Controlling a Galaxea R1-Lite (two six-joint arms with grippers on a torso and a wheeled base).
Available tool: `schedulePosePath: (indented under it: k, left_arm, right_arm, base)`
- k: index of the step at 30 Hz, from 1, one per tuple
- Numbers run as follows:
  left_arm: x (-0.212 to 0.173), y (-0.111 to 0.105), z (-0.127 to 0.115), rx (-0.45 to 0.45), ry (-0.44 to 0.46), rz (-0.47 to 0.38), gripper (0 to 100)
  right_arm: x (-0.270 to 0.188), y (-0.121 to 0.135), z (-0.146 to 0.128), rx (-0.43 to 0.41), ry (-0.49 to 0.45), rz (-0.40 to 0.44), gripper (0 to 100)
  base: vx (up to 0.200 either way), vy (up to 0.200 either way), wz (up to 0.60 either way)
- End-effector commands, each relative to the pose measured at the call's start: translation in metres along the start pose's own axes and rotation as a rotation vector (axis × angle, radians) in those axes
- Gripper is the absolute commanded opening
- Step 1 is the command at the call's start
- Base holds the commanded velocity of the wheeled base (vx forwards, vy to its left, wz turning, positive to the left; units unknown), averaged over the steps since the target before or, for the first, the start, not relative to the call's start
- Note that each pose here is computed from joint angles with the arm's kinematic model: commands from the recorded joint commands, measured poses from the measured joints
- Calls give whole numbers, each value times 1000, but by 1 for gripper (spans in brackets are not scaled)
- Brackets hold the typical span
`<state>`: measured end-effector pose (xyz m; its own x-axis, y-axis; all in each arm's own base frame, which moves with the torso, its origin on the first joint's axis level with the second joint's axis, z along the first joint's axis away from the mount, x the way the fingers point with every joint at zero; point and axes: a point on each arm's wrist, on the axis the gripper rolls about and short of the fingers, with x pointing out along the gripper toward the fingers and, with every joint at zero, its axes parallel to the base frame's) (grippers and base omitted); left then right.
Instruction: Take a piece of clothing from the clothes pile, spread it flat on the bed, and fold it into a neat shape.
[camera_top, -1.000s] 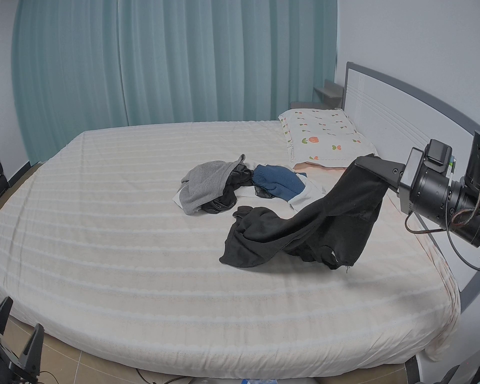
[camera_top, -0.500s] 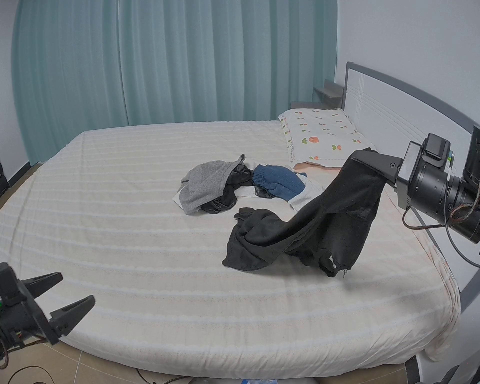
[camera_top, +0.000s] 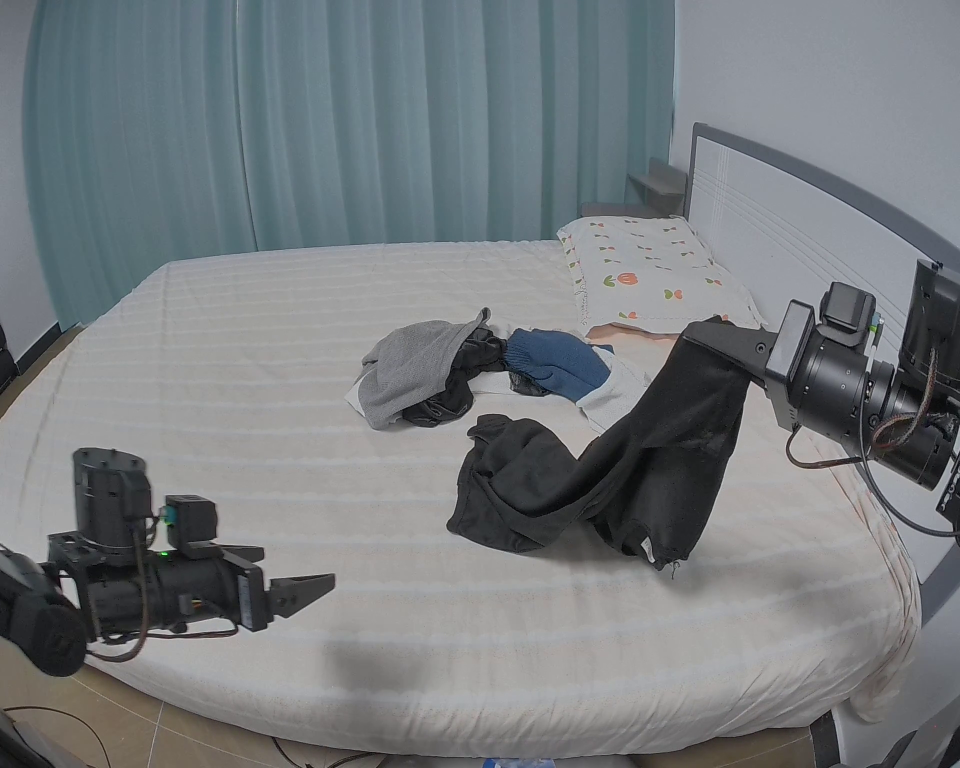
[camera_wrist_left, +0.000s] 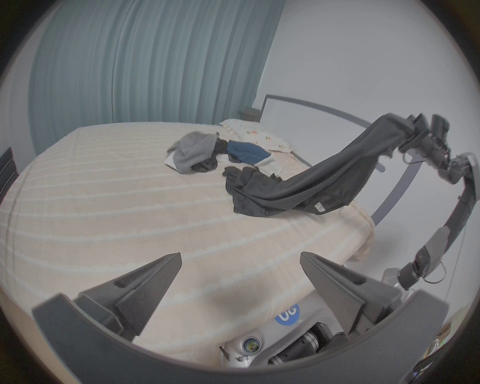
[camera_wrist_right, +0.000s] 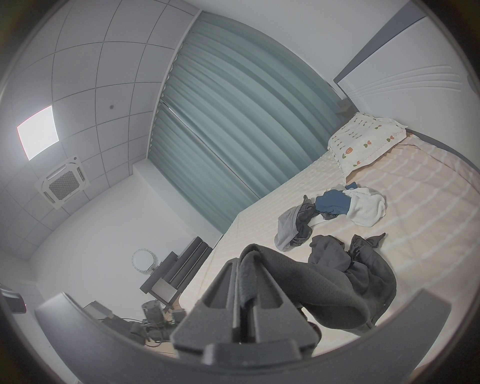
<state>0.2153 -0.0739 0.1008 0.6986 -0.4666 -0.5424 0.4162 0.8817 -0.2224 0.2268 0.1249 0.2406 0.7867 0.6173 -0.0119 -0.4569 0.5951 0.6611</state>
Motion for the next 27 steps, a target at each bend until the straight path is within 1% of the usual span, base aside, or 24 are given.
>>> schedulePosePath:
  k: [1,3,5,7,9,10,11,12,14,17,22,23,27]
  left_arm:
    - [89,-21,-25,47,98,-23,100]
    - [110,-25,-26,47,78,-20,100]
    - [125,-27,-28,53,84,10,100]
    - [133,-28,-30,60,90,19,100]
    - [151,-31,-27,69,73,13,100]
    - [153,-31,-26,69,70,12,100]
    - [167,-31,-22,70,52,12,100]
    - [170,-31,-21,70,49,11,100]
    - [186,-30,-20,71,33,25,100]
    - [200,-29,-20,72,20,48,100]
    - [214,-28,-19,74,6,48,100]
    - [220,-30,-17,78,9,46,100]
    - [230,-32,-9,74,20,49,100]
  right_arm:
    - [2,5,6,-3,-20,22,0]
    - [0,8,8,-5,-26,32,0]
    - [0,9,6,-6,-22,32,0]
    - [0,10,7,-5,-23,35,0]
    - [-1,12,9,-8,-30,43,0]
    - [-1,12,9,-9,-32,43,0]
    - [-1,14,11,-9,-39,49,0]
    - [0,14,11,-9,-40,50,0]
    - [1,15,13,-10,-44,57,0]
    - [3,18,16,-14,-54,64,0]
    - [5,20,19,-15,-59,73,0]
    - [8,22,15,-14,-43,83,0]
    - [13,28,13,-15,-37,105,0]
  base:
    - [0,0,0]
    - [0,0,0]
    - [0,0,0]
    - [0,0,0]
    - [0,0,0]
    - [0,0,0]
    - [0,0,0]
    - [0,0,0]
    - [0,0,0]
    - [0,0,0]
    - [0,0,0]
    - [0,0,0]
    - [0,0,0]
